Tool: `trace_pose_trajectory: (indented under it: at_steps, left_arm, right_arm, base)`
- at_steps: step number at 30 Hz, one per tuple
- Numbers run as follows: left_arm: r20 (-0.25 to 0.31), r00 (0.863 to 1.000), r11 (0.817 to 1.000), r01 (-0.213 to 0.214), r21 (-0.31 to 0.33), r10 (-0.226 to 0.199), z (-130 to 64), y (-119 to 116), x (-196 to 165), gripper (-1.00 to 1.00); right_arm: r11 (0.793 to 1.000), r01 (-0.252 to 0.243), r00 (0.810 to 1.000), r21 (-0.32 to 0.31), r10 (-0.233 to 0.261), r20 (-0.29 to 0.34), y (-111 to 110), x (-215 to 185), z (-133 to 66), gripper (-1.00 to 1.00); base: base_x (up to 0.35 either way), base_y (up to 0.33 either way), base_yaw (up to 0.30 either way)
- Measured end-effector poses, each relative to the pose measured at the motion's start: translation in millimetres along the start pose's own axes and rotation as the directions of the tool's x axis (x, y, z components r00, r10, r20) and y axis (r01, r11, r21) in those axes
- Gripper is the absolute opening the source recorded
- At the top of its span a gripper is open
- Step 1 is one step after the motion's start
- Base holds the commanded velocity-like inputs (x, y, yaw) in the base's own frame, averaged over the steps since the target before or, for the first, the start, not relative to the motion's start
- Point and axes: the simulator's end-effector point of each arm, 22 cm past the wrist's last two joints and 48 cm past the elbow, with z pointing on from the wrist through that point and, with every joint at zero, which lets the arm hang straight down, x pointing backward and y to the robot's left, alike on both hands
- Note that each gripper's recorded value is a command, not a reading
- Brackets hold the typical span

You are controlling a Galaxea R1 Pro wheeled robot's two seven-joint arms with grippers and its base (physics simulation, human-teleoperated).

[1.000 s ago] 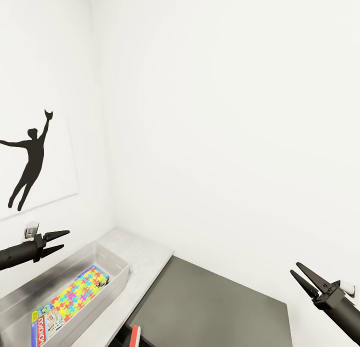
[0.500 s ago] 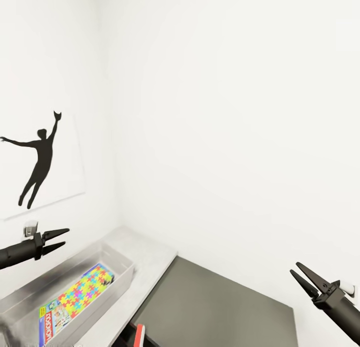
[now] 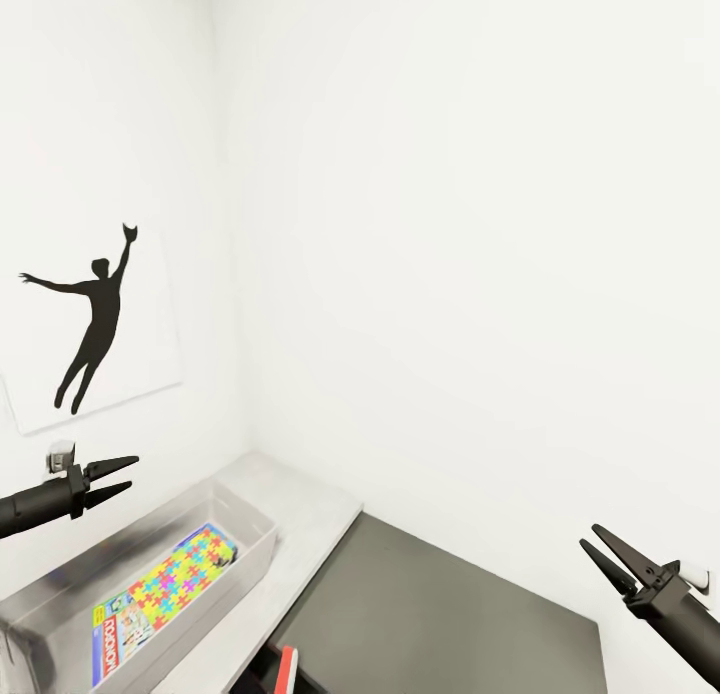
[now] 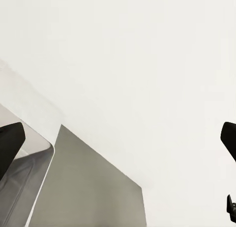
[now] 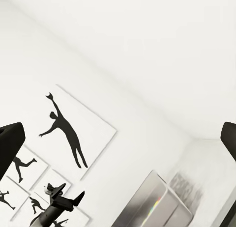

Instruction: Put all the toys in the child's room - the three board games (two on the bed and one on the table), the two jigsaw puzzles on the table, and the tennis ball on the table - inside the toy box on the table in the child's room.

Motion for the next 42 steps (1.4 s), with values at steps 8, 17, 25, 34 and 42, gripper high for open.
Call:
trace_pose_trajectory:
  at_steps: [8,17,25,34,42]
  left_arm:
    - [0.0,1.0,1.0,-0.001,0.003,0.001,0.5,-1,0,1.0]
    - [0.004,1.0,1.0,-0.007,0.009,0.007,-1.0,-4,-2,1.0]
    - [0.01,1.0,1.0,-0.015,0.015,0.015,-2.6,-9,-4,1.0]
    - [0.017,1.0,0.999,-0.026,0.022,0.025,-4.5,-14,-6,1.0]
    - [0.022,0.999,0.999,-0.033,0.027,0.033,-6.3,-18,-7,1.0]
  right_arm:
    - [1.0,0.0,1.0,0.0,0.0,-0.002,0,0,0.6,1.0]
    - [1.0,0.005,1.0,-0.006,-0.005,0.0,3,-1,0.1,1.0]
    - [1.0,0.01,1.0,-0.013,-0.01,0.003,6,-2,-0.2,1.0]
    - [1.0,0.016,1.0,-0.018,-0.016,0.005,9,-3,-0.4,1.0]
    - [1.0,0.021,1.0,-0.021,-0.02,0.006,12,-4,-1.0,1.0]
  base:
    - [-0.127,0.0,0.01]
    - [-0.287,0.0,0.152]
    - [-0.322,0.011,0.21]
    - [-0.319,0.083,0.224]
    - [-0.274,0.136,0.246]
